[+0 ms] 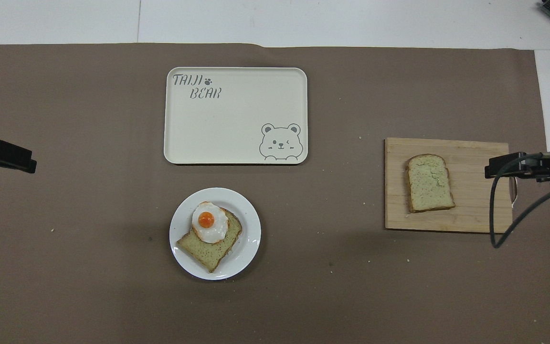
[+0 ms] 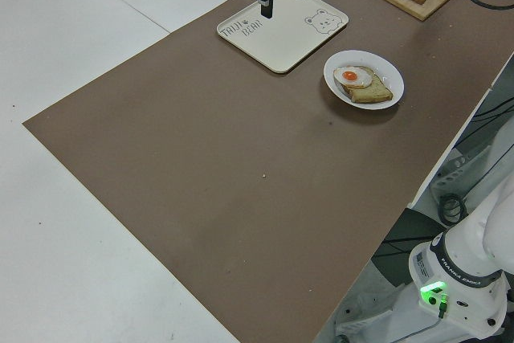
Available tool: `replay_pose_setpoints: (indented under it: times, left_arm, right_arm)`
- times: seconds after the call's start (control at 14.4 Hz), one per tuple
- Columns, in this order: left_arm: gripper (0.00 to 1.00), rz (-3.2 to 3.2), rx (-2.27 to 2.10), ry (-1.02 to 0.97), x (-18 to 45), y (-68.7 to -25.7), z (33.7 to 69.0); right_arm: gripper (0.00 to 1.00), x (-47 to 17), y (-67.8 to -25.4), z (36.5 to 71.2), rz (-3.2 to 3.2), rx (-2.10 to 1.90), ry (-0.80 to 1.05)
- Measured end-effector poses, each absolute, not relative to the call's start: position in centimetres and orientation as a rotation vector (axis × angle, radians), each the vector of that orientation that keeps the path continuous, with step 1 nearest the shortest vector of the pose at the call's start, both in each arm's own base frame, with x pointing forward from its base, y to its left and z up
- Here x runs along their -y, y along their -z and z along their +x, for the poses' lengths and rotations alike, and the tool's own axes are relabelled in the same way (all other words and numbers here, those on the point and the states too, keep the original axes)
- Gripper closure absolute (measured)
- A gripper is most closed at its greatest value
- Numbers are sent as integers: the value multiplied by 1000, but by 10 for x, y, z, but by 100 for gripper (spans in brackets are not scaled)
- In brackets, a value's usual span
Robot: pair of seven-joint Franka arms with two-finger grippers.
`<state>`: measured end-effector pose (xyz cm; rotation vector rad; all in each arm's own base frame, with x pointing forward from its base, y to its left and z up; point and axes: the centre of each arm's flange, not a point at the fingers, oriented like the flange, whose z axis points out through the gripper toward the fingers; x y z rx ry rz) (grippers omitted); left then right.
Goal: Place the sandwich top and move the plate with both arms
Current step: 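Reach the right gripper over the bread slice on the cutting board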
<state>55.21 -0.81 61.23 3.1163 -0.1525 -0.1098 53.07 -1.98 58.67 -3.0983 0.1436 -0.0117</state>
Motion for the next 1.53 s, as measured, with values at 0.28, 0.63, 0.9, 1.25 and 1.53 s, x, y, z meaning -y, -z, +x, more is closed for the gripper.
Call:
replay_pose_setpoints:
  times: [0.28, 0.63, 0.9, 1.25, 1.53]
  left_arm:
    - [0, 3116, 153, 110, 8, -612, 552]
    - [0, 3116, 153, 110, 8, -612, 552]
    - [0, 3116, 152, 110, 8, -612, 552]
    - [0, 3116, 152, 110, 8, -612, 552]
    - [0, 3116, 152, 110, 8, -612, 552]
  right_arm:
    - [0, 31, -555, 539, -3059, -124, 16]
    - [0, 38, -506, 566, -3029, -62, 34]
    - [0, 53, -457, 590, -3029, -26, 60]
    - [0, 54, -415, 605, -3025, -30, 67]
    - [0, 54, -381, 606, -2991, 6, 37]
